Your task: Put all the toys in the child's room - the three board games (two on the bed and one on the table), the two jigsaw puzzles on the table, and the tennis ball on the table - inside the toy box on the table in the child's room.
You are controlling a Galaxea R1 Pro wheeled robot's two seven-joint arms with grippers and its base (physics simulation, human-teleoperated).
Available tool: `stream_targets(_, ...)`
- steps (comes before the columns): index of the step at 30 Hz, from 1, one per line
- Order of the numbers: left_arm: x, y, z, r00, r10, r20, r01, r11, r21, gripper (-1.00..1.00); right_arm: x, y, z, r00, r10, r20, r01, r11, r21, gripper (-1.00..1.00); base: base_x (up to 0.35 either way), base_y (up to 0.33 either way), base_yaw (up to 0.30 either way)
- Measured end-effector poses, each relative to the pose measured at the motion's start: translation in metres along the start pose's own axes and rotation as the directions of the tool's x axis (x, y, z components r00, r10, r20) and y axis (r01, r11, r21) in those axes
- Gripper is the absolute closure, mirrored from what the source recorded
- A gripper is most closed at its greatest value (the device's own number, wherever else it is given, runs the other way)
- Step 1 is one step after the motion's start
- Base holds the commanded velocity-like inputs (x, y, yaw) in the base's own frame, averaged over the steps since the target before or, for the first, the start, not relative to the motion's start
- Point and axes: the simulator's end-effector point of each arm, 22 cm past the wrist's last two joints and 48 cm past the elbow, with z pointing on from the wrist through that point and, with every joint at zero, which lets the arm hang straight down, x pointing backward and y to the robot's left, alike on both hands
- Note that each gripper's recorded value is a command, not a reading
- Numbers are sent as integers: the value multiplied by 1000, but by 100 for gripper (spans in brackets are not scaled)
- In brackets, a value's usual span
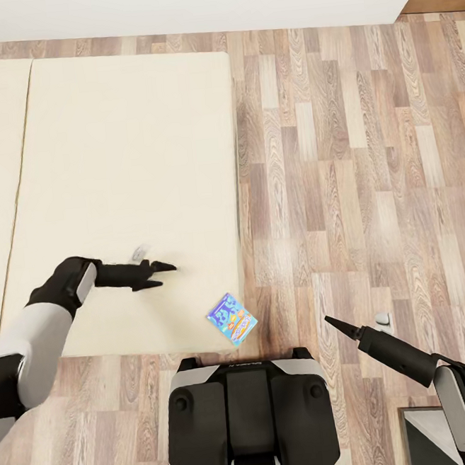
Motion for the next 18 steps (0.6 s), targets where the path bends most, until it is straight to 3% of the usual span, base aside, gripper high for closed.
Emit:
stream_targets(5, 17, -6, -24, 1000, -3, 15, 1, 988, 151, -100, 1, -1, 1, 1000, -1, -1, 1, 1000, 4, -100, 0, 0, 0)
stream_targets(11, 87, 3, -66, 999, 48, 16, -50, 946, 320, -100, 0, 0, 1, 1000, -4, 1, 4, 1000, 3, -100, 0, 0, 0)
stream_targets(14, 121, 23, -75, 997, 66, 34, -74, 940, 333, -100, 0, -1, 1, 1000, -5, 3, 5, 1000, 5, -100, 0, 0, 0)
stream_targets(18, 131, 40, -99, 989, 39, 142, -87, 934, 345, -100, 0, 0, 1, 1000, -7, 6, 7, 1000, 4, -100, 0, 0, 0)
